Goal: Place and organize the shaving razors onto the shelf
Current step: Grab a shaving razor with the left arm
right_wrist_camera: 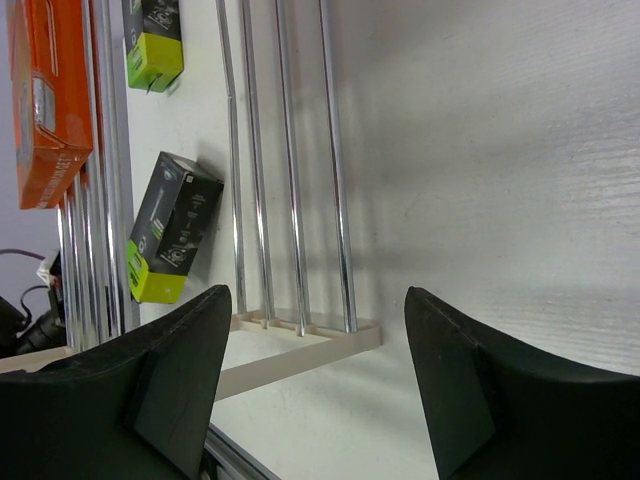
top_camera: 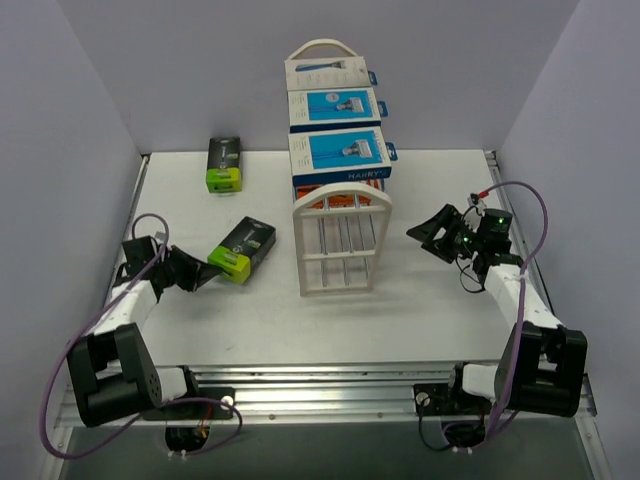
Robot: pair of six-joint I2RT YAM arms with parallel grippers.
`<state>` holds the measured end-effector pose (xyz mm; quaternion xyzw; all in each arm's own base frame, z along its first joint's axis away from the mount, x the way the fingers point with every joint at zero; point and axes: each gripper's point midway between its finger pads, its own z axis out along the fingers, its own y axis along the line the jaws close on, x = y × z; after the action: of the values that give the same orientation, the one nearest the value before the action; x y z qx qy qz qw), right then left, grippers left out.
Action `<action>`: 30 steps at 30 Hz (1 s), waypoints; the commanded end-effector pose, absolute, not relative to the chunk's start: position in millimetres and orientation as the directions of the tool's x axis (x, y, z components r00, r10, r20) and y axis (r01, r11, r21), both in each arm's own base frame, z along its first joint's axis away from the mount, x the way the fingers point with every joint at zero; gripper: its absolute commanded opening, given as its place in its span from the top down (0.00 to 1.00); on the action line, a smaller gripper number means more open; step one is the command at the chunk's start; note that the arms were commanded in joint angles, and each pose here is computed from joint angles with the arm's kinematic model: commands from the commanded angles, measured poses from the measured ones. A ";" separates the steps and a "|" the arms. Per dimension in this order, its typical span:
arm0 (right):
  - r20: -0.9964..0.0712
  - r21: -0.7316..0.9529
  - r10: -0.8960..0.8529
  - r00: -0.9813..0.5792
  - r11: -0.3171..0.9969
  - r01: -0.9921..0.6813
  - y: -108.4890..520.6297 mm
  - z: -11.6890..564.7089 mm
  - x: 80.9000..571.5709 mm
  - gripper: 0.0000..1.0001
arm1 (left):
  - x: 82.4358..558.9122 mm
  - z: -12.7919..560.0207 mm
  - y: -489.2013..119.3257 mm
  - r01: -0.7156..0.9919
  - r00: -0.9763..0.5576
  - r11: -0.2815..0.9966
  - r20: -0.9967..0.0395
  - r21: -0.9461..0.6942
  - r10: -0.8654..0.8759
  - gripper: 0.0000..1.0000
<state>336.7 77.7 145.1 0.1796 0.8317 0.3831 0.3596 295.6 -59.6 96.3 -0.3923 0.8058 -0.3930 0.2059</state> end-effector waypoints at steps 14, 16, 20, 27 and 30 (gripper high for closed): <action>-0.465 0.741 0.530 -0.710 0.672 0.017 73.2 128.1 338.6 0.34 | 335.1 106.9 -28.0 -0.456 -0.686 0.529 -0.096 -0.716 -0.721 0.54; -0.461 0.742 0.532 -0.710 0.670 0.021 72.7 126.0 338.9 0.34 | 334.9 108.5 -26.7 -0.464 -0.676 0.524 -0.098 -0.714 -0.731 0.52; -0.460 0.744 0.533 -0.710 0.668 0.020 72.7 125.1 338.5 0.34 | 326.7 105.8 -26.0 -0.500 -0.636 0.490 -0.082 -0.714 -0.768 0.49; -0.464 0.748 0.537 -0.705 0.664 0.014 72.6 125.4 338.5 0.34 | 306.8 98.2 -27.9 -0.570 -0.506 0.382 -0.055 -0.728 -0.861 0.49; -0.460 0.753 0.538 -0.706 0.658 0.010 73.4 125.7 338.3 0.34 | 308.6 100.0 -27.8 -0.553 -0.465 0.347 -0.065 -0.757 -0.883 0.48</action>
<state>336.3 73.5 120.9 0.1752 0.8477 0.3708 0.3364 295.2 -35.7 90.4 -0.4319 0.8139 -0.3344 0.1982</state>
